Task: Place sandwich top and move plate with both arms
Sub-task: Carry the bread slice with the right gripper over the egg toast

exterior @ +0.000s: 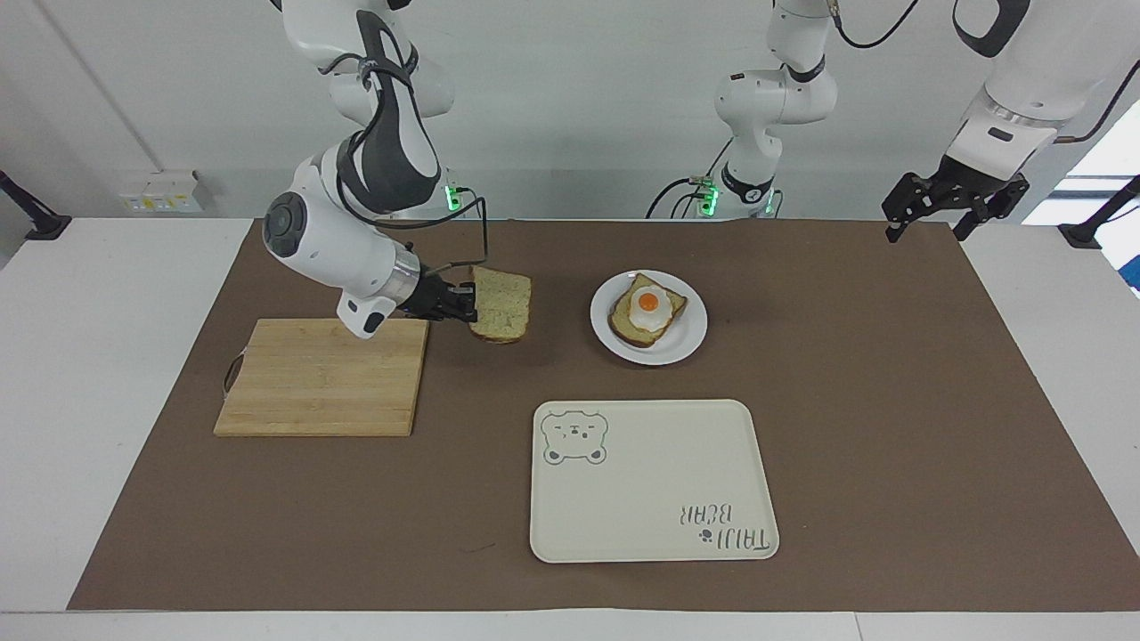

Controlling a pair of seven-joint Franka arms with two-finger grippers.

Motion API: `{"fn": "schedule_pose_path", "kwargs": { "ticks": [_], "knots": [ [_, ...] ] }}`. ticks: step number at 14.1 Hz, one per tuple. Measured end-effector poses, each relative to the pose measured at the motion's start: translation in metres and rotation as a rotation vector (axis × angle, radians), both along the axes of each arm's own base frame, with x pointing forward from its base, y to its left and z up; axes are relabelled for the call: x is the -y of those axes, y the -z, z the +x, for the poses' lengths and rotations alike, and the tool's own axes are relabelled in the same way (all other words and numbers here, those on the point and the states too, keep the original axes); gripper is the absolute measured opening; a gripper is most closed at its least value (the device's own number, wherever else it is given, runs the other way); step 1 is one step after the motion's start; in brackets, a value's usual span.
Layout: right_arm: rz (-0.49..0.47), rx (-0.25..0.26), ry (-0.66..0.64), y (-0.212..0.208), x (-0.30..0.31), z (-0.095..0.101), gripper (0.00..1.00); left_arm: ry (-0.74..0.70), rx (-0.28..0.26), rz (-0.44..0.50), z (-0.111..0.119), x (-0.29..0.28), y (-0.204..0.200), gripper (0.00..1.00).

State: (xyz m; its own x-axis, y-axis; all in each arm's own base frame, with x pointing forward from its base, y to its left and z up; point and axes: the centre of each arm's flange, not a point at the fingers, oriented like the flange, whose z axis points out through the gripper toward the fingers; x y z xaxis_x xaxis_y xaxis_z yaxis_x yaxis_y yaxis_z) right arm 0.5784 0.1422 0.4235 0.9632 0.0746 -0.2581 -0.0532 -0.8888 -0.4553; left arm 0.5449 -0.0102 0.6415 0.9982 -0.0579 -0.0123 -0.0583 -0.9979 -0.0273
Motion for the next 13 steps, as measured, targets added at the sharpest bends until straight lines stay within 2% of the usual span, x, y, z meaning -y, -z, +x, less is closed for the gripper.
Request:
{"fn": "schedule_pose_path", "kwargs": {
  "ticks": [6,9,13],
  "knots": [
    [0.056,-0.027,-0.044,-0.007,-0.067,-0.025,0.06,0.0,0.0,0.0,0.0,0.0,0.0,1.0],
    [0.076,-0.02,-0.066,-0.01,-0.092,-0.035,0.06,0.0,0.0,0.0,0.0,0.0,0.0,1.0],
    [0.077,0.015,-0.057,-0.007,-0.128,-0.045,0.06,0.0,0.0,0.0,0.0,0.0,0.0,1.0]
  ]
}}
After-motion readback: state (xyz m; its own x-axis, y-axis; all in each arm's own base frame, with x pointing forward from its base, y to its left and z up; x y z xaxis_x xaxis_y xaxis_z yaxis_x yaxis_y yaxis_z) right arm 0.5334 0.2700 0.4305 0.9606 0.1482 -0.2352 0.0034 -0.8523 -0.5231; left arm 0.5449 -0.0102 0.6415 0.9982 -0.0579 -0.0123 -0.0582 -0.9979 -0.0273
